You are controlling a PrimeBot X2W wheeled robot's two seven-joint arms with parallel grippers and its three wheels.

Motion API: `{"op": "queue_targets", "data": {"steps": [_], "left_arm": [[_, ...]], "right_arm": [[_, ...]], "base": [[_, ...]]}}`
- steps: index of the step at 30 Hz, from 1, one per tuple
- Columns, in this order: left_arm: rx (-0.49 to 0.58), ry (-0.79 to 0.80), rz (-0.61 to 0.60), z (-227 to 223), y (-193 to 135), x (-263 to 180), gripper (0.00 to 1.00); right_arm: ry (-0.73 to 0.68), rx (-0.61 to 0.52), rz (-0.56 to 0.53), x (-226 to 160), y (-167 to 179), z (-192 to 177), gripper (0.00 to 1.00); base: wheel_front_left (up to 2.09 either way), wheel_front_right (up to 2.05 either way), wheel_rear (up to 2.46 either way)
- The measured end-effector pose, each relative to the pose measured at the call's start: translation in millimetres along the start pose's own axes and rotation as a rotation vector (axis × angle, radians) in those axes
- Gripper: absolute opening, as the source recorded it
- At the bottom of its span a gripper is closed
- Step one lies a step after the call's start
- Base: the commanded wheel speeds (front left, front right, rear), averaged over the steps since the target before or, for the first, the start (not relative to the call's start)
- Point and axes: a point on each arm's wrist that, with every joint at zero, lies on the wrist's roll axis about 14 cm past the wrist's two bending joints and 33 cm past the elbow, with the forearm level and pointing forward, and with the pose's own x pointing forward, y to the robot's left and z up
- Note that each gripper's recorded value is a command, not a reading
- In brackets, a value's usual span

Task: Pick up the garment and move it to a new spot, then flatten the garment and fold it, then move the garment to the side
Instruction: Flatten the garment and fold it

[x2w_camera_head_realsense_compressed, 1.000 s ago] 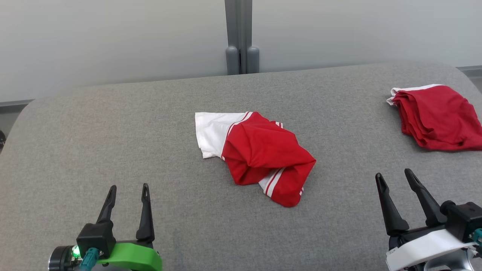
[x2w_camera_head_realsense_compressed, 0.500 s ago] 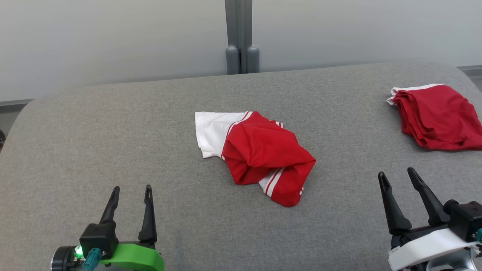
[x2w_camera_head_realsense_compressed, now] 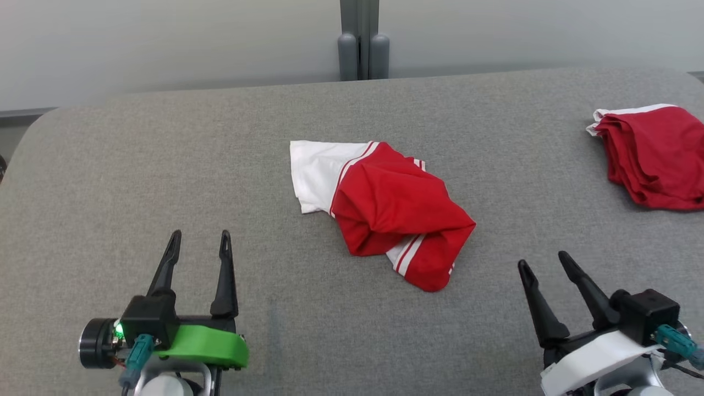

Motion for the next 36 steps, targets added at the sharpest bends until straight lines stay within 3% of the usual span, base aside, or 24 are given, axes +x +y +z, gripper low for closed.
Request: {"op": "queue_targets", "data": {"steps": [8,16,17,18,19,22,28,36], "left_arm": [[-0.004,-0.025,-0.01,0,-7,26,1.0],[-0.001,0.013,0.029,-16,6,35,1.0],[0.001,0.019,0.035,-19,8,36,1.0],[0.003,0.023,0.039,-21,9,36,1.0],[0.004,0.025,0.042,-22,10,37,1.0],[0.007,0.027,0.049,-23,13,38,1.0],[0.014,0.007,0.032,-19,7,44,1.0],[0.013,0.003,-0.006,-22,-3,54,1.0]], "right_arm": [[0.173,0.064,0.14,34,35,-62,1.0],[0.275,0.093,0.21,62,52,-108,1.0],[0.282,0.096,0.216,64,54,-112,0.88],[0.285,0.102,0.215,66,54,-115,0.4],[0.278,0.107,0.217,68,54,-115,0.0],[0.226,0.117,0.23,75,57,-105,0.0],[0.044,0.095,0.205,85,38,-52,0.0],[-0.06,0.041,-0.035,79,-50,-18,0.0]], "base": [[0.0,0.0,0.0],[0.0,0.0,0.0],[0.0,0.0,0.0],[0.0,0.0,0.0],[0.0,0.0,0.0],[0.0,0.0,0.0],[0.0,0.0,0.0],[0.0,0.0,0.0]]}}
